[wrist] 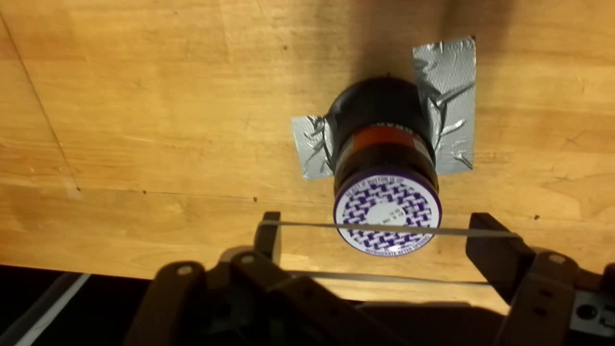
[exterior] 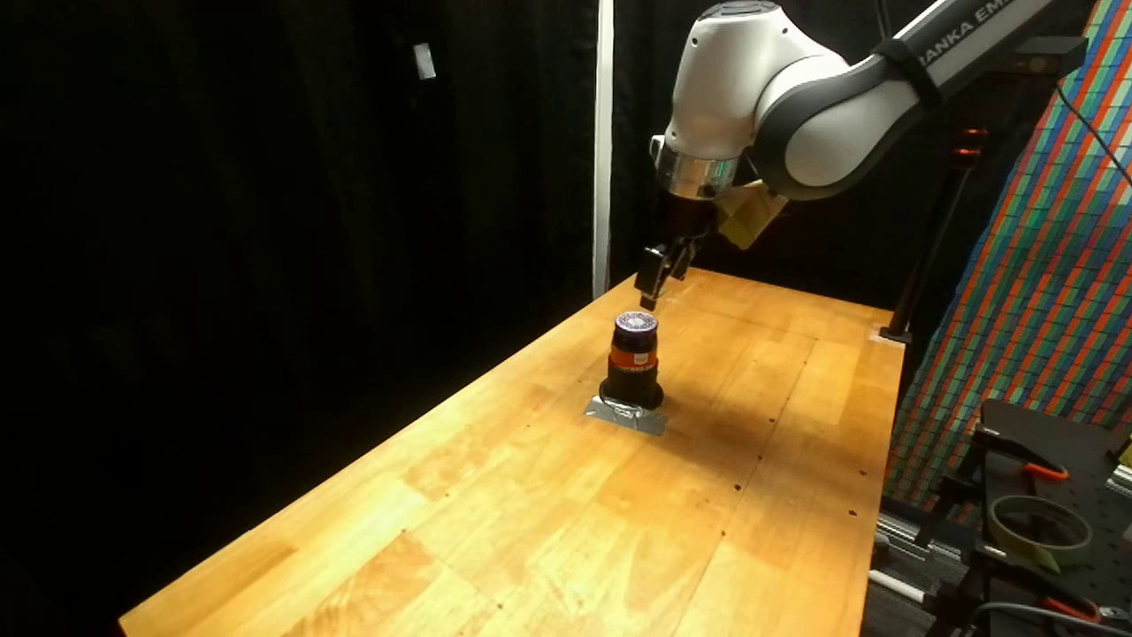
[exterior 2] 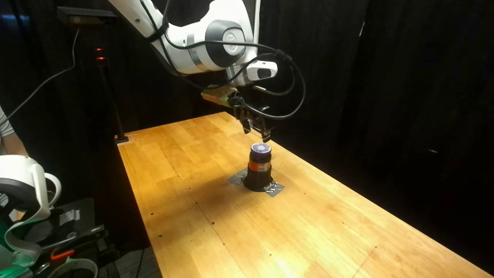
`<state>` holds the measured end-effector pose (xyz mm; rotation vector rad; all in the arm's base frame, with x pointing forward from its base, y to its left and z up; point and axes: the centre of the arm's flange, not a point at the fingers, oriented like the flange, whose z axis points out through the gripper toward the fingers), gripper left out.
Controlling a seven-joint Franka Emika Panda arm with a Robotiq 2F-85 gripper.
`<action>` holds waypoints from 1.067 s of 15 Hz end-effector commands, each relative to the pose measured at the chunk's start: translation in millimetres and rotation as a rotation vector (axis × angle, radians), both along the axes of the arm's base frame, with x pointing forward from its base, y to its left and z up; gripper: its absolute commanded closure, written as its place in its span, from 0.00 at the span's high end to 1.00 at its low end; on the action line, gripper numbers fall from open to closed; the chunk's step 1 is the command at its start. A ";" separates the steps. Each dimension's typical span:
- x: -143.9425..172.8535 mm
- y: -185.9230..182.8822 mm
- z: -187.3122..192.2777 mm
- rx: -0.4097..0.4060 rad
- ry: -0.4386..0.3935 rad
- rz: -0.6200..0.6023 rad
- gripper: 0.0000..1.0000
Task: Put the rubber band around the cup
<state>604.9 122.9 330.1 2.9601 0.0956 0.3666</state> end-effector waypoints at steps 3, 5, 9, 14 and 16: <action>42.0 6.1 -23.4 0.087 -0.110 0.038 1.00; 47.8 4.5 -32.7 0.107 -0.134 0.043 1.00; 53.4 -0.4 -46.2 0.138 -0.160 0.056 1.00; 57.4 -7.7 -59.8 0.146 -0.175 0.066 1.00; 57.3 -10.2 -65.1 0.142 -0.164 0.067 1.00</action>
